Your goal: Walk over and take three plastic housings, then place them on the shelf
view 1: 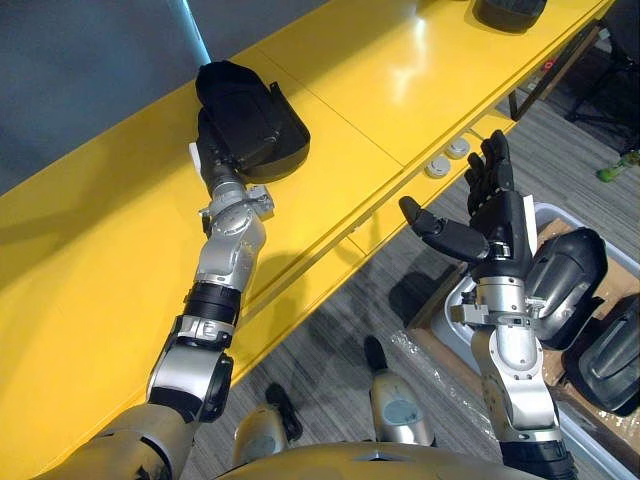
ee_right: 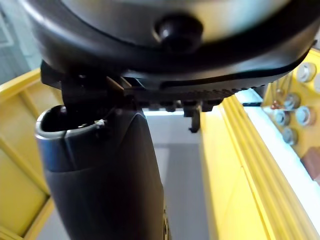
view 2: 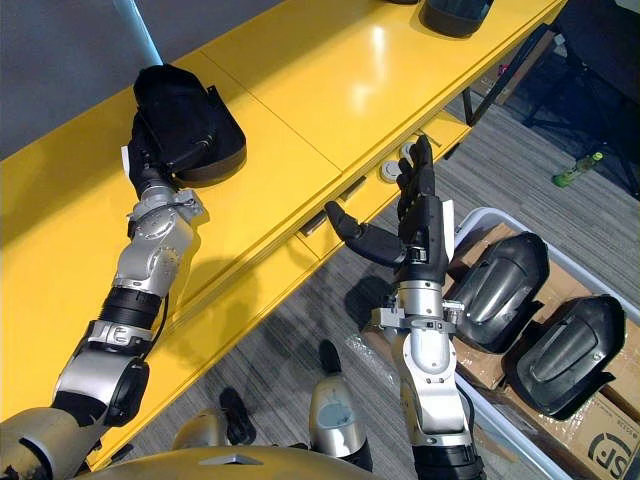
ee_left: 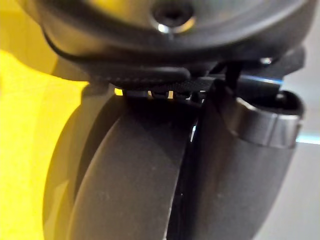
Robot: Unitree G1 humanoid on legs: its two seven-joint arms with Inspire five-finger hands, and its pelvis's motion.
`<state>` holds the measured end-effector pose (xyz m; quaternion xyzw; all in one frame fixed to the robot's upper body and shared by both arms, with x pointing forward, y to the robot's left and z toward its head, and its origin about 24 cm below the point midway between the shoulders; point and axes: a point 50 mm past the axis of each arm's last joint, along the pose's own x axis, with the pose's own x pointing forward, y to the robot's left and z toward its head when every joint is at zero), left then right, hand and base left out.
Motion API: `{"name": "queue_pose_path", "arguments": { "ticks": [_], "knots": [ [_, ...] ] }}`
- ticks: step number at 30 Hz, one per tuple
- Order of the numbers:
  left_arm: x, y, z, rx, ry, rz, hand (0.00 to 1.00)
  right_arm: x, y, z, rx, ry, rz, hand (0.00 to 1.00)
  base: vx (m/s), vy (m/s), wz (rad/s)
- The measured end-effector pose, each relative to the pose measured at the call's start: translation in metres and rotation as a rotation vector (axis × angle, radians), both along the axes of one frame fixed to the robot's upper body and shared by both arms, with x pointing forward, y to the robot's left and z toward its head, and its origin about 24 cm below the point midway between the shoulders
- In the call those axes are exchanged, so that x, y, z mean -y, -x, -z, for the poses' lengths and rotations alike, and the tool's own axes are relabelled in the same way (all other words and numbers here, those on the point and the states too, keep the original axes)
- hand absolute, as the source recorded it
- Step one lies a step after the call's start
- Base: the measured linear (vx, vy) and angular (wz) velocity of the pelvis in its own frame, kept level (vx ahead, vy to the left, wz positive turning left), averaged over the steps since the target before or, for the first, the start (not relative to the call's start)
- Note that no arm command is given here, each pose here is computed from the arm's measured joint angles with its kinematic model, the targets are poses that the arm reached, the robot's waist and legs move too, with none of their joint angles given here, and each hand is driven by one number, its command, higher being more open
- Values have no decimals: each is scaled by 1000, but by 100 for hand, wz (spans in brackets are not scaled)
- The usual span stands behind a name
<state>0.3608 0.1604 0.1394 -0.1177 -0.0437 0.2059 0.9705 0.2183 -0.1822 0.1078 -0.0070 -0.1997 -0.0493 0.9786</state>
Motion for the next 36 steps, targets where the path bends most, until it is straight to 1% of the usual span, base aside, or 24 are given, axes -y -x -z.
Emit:
{"name": "queue_pose_path", "arguments": {
  "ticks": [6, 9, 14, 19, 21, 25, 29, 32, 36],
  "knots": [
    [-2, 9, 8, 1, 0, 28, 100, -4, 1, 3, -14, -30, -29, 100, 2, 3, 1],
    [-2, 14, 16, -31, -14, 63, 100, -6, 3, 5, -23, -34, -36, 100, 5, 4, 2],
    [-5, 27, 33, -97, -88, 120, 100, -5, 6, 9, -43, -35, -29, 100, 6, 3, 4],
    [-9, 26, 40, -202, -215, 168, 100, -5, 6, 9, -42, -51, -26, 100, -10, -1, 3],
    [-15, 23, 42, -249, -285, 185, 100, -4, 6, 9, -42, -81, -23, 100, 0, 0, 0],
    [-28, 13, 40, -305, -376, 153, 100, -4, 5, 9, -40, -84, -19, 100, -36, -3, -1],
    [-46, 12, 38, -328, -426, 109, 100, -2, 5, 9, -42, -93, -15, 100, -29, -14, 5],
    [-55, 13, 32, -307, -422, 70, 100, -2, 5, 9, -37, -116, -24, 100, -12, -9, 10],
    [-63, 15, 22, -259, -406, -40, 100, -5, 5, 10, -40, -115, -37, 100, -16, 3, 8]
  ]
}}
